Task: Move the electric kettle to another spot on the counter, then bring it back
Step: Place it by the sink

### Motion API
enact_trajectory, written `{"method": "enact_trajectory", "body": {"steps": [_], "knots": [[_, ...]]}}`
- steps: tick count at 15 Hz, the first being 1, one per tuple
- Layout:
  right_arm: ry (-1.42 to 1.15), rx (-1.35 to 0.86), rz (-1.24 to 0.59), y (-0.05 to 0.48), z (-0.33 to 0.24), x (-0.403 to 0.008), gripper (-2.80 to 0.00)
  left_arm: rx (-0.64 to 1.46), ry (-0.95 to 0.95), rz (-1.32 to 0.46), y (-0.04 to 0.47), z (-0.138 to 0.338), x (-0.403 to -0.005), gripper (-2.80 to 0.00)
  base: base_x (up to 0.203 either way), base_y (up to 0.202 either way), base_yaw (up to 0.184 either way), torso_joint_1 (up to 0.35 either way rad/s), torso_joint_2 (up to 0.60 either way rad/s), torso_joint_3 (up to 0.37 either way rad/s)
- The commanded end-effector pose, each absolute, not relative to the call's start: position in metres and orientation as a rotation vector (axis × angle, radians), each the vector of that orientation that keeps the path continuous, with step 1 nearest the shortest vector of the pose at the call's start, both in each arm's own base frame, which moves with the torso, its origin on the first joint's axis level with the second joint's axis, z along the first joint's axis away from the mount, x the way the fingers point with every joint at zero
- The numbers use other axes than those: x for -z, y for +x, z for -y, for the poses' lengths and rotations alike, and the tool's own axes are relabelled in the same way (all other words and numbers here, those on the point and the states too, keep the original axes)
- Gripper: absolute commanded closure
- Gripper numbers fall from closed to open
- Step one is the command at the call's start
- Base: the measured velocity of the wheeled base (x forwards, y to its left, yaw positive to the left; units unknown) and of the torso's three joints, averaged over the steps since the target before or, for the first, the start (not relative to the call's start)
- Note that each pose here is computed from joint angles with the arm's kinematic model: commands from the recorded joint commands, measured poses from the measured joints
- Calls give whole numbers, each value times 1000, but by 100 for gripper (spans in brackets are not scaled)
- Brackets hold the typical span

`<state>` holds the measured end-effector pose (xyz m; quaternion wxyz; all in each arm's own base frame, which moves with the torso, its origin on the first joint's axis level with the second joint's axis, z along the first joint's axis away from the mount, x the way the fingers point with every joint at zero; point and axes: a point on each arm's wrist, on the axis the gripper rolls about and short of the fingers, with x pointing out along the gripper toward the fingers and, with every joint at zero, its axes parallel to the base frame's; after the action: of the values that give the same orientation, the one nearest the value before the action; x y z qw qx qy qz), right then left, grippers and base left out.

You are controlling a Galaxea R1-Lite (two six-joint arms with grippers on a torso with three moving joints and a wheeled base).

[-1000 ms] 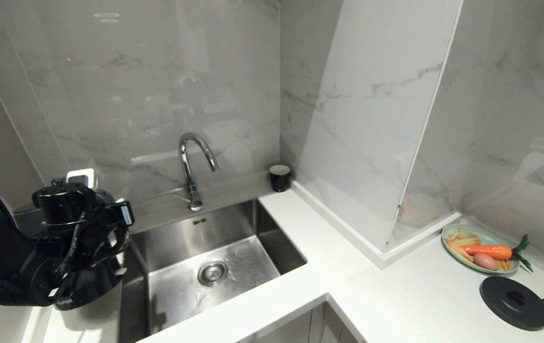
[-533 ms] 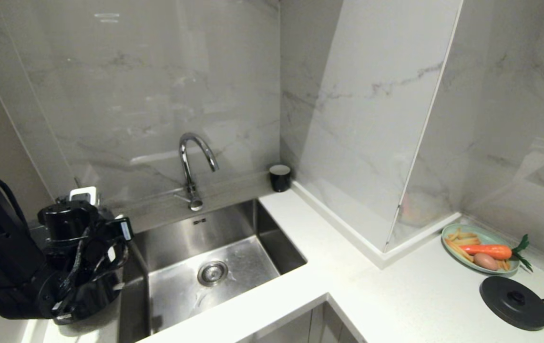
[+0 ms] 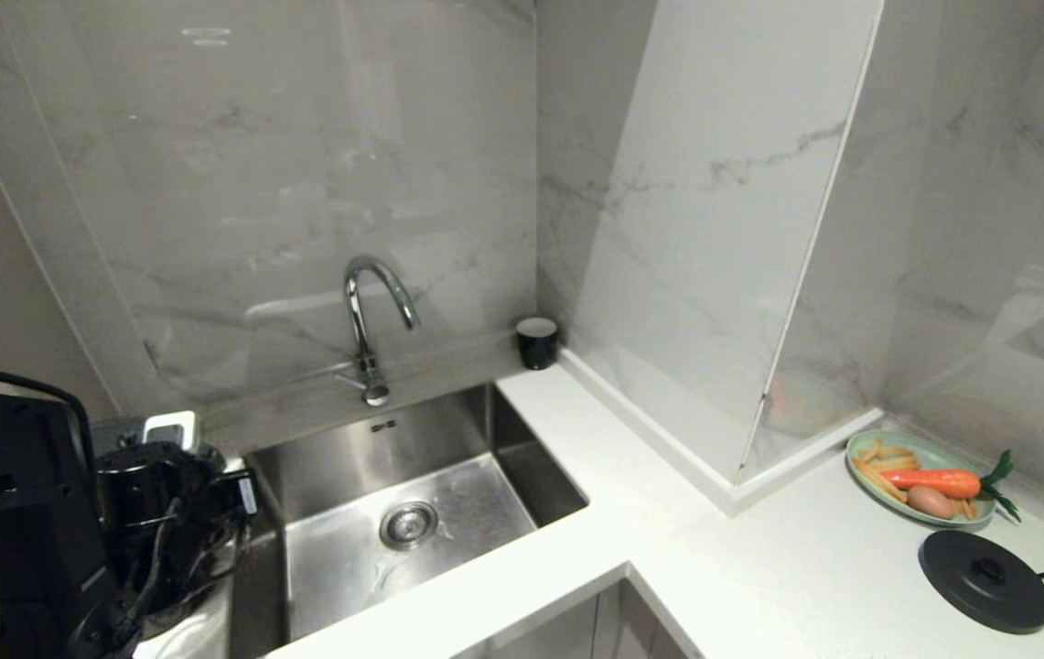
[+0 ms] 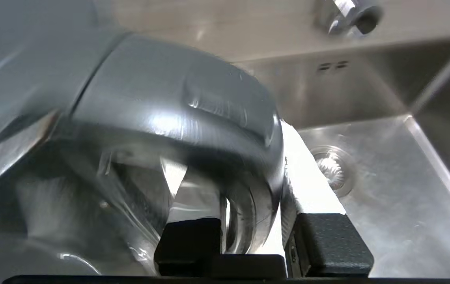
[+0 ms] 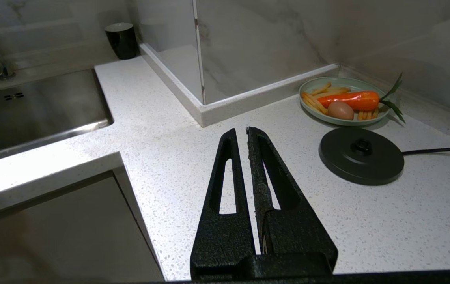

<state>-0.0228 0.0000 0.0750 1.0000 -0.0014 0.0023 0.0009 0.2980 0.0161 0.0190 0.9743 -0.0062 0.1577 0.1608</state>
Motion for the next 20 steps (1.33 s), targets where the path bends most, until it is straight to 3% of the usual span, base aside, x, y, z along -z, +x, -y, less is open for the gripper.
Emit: {"method": "enact_trajectory", "body": {"steps": [1, 18, 19, 20], "knots": [[-3, -2, -5, -23, 0, -75, 0, -325, -8, -385, 291, -15, -5, 0, 0, 0, 0, 0, 0, 0], [-3, -3, -5, -23, 0, -75, 0, -350, -12, -303, 307, -14, -16, 0, 0, 0, 0, 0, 0, 0], [-3, -2, -5, -23, 0, -75, 0, -354, -11, -303, 307, -14, -16, -280, 0, 0, 0, 0, 0, 0], [-3, -3, -5, -23, 0, -75, 0, -356, -11, -301, 307, -15, -16, -280, 0, 0, 0, 0, 0, 0]]}}
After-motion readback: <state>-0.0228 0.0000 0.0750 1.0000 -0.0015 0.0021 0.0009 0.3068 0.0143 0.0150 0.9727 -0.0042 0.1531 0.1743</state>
